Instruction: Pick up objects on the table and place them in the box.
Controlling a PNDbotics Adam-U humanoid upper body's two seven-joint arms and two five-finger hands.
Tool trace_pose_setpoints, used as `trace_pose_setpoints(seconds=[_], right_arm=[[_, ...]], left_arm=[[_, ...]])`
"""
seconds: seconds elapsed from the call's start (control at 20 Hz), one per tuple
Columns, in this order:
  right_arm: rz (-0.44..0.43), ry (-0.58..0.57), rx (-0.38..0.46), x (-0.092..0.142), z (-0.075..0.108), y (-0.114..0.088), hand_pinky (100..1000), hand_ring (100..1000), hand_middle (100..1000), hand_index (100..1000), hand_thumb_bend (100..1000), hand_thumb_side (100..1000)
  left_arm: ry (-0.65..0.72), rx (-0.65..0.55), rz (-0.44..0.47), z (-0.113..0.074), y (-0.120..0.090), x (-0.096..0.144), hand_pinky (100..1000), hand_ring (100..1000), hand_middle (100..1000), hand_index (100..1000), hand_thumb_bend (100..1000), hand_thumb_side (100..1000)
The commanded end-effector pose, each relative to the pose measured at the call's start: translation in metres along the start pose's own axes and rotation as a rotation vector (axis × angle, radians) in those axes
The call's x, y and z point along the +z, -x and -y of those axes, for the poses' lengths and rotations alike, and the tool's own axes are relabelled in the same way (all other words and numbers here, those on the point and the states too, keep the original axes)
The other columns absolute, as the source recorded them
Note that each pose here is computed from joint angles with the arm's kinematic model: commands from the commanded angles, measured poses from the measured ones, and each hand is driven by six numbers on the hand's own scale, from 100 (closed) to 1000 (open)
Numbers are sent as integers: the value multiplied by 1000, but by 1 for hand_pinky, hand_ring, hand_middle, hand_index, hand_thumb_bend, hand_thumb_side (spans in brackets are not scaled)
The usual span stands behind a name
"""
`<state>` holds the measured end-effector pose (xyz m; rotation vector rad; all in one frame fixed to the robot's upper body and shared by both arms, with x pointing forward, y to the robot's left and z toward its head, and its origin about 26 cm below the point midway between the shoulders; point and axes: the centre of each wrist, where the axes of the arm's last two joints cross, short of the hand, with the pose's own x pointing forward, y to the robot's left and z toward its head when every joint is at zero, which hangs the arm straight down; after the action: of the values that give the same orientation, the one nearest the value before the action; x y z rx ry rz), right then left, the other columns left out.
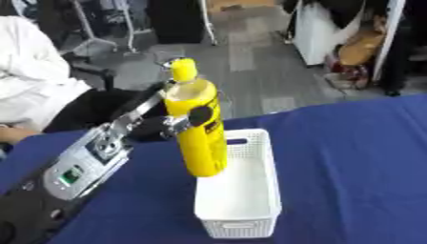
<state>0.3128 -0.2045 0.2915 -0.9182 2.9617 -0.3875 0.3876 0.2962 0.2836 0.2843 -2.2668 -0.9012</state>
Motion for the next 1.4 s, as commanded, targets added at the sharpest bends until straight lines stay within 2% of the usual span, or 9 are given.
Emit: trace_pose_setpoints(seconds=[0.05, 0.25, 0.3, 0.8, 0.85, 0.95, 1.05, 1.2, 1.4], right_arm=[[28, -19, -9, -9, -2, -1, 294, 368, 476, 663, 100, 952], [35, -17, -14, -10, -3, -1, 293, 367, 476, 663, 100, 953], [36, -17, -15, -11, -3, -1, 293, 367, 476, 662, 100, 953], [44, -16, -19, -13, -4, 0, 291, 367, 475, 662, 100, 955], [45, -15, -19, -13, -4, 0, 291, 366, 475, 662, 100, 955], [48, -15, -20, -13, -4, 0, 290, 366, 475, 662, 100, 960], [49, -14, -21, -14, -4, 0, 290, 366, 475, 662, 100, 966], [50, -12, -20, -14, -4, 0, 290, 366, 475, 662, 100, 966], [50, -12, -18, -13, -3, 0, 290, 366, 475, 663, 100, 965]], left_arm=[[-18, -25, 42, -6, -3, -6, 100, 100, 100, 427, 214, 746], [-29, -27, 70, -5, 2, -6, 100, 100, 100, 454, 211, 752], [-29, -29, 73, -4, 3, -6, 100, 100, 171, 481, 211, 756], [12, -61, 87, -3, 12, -5, 169, 234, 329, 533, 189, 785], [12, -63, 90, -3, 12, -5, 238, 343, 441, 611, 228, 802], [61, -78, 103, -1, 12, -5, 573, 757, 851, 1000, 538, 835], [156, -86, 114, 1, 12, -4, 888, 973, 1000, 1000, 757, 922], [247, -89, 118, -3, 13, -4, 935, 997, 1000, 1000, 801, 963], [255, -89, 122, -10, 13, -5, 951, 1000, 1000, 1000, 851, 984]])
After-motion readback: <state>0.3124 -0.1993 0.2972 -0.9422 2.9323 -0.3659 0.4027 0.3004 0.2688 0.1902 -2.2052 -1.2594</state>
